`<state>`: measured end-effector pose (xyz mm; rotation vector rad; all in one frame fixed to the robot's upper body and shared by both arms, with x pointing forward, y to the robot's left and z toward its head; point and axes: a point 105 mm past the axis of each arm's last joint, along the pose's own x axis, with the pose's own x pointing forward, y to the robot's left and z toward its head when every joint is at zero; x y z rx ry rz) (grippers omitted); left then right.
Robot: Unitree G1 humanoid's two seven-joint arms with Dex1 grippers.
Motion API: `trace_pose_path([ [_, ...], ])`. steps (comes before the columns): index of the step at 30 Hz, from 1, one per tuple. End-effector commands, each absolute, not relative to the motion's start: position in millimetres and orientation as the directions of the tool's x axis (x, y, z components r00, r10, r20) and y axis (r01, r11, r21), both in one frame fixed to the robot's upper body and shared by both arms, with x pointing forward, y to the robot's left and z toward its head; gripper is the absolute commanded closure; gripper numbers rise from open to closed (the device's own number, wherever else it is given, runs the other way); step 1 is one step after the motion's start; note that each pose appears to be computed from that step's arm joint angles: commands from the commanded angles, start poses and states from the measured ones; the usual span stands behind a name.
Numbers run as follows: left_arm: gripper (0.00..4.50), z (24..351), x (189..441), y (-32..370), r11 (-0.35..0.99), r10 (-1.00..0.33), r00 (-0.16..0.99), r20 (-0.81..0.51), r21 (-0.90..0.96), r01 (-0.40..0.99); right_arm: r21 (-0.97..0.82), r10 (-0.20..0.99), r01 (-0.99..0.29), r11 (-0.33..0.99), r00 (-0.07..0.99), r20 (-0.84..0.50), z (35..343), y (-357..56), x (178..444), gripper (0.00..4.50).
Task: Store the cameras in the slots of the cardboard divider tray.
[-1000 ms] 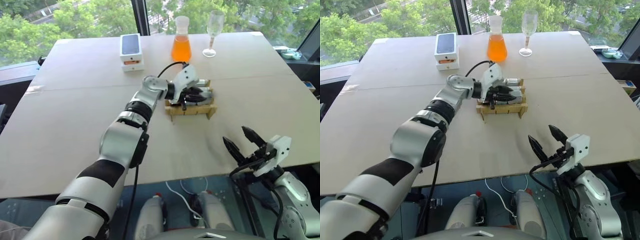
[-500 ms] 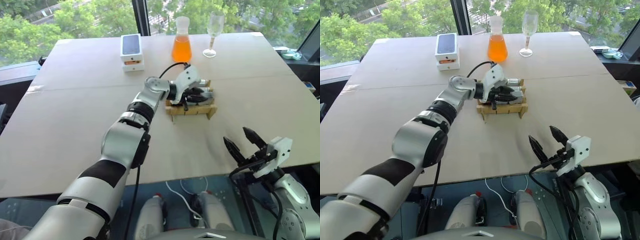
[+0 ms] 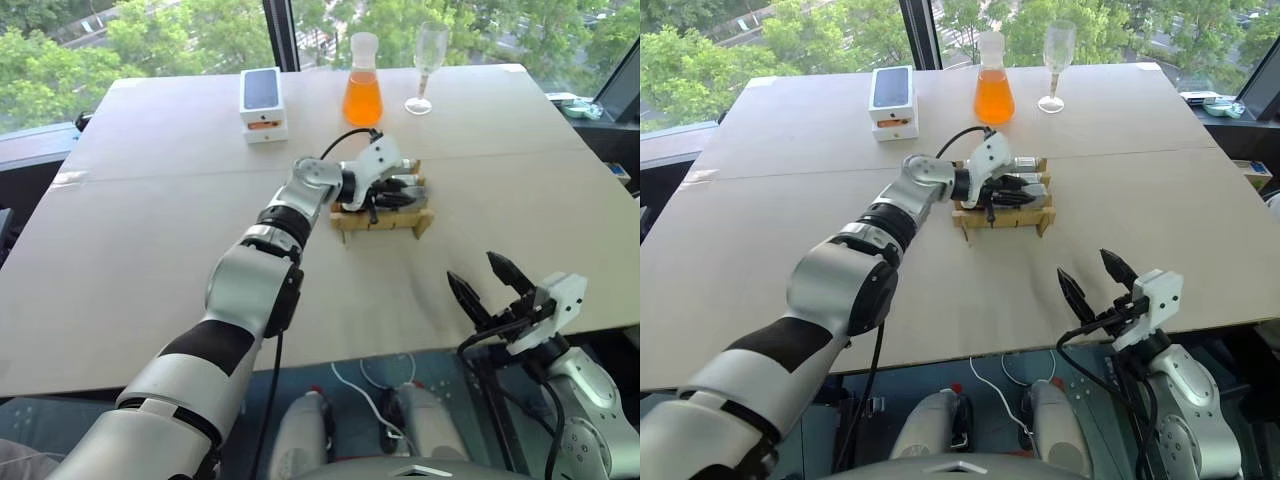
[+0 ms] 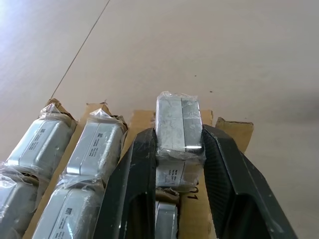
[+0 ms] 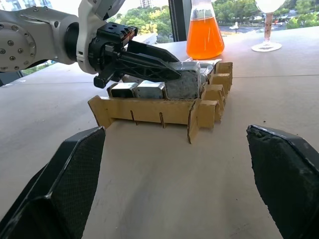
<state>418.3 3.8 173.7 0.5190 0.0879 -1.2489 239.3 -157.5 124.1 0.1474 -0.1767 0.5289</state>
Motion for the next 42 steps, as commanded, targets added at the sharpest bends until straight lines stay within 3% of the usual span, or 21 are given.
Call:
trace_pose_path([
  [1, 3.75, 173, 421, 8, 0.226, -0.863, 0.356, -0.357, 0.357, 0.906, 0.074, 0.491, -0.522, 0.850, 0.835, 0.248, 137, -157, 239, 0.00],
  [7, 3.75, 171, 427, 14, 0.261, -0.840, 0.403, -0.364, 0.379, 0.888, 0.079, 0.491, -0.524, 0.848, 0.833, 0.255, 139, -156, 240, 0.00],
  [16, 3.75, 169, 425, 13, 0.265, -0.849, 0.384, -0.362, 0.337, 0.904, 0.079, 0.484, -0.518, 0.852, 0.836, 0.258, 140, -158, 240, 0.00],
  [24, 0.03, 171, 426, 13, 0.268, -0.848, 0.396, -0.353, 0.360, 0.894, 0.081, 0.483, -0.517, 0.852, 0.837, 0.259, 140, -156, 241, 0.00],
  [35, 0.03, 206, 427, 32, 0.278, -0.892, 0.391, -0.226, 0.407, 0.870, 0.074, 0.512, -0.540, 0.838, 0.826, 0.237, 140, -152, 249, 0.00],
  [42, 0.03, 224, 416, 83, 0.294, -0.935, 0.346, -0.080, 0.374, 0.879, -0.071, 0.533, -0.528, 0.846, 0.837, 0.123, 136, -161, 275, 0.00],
])
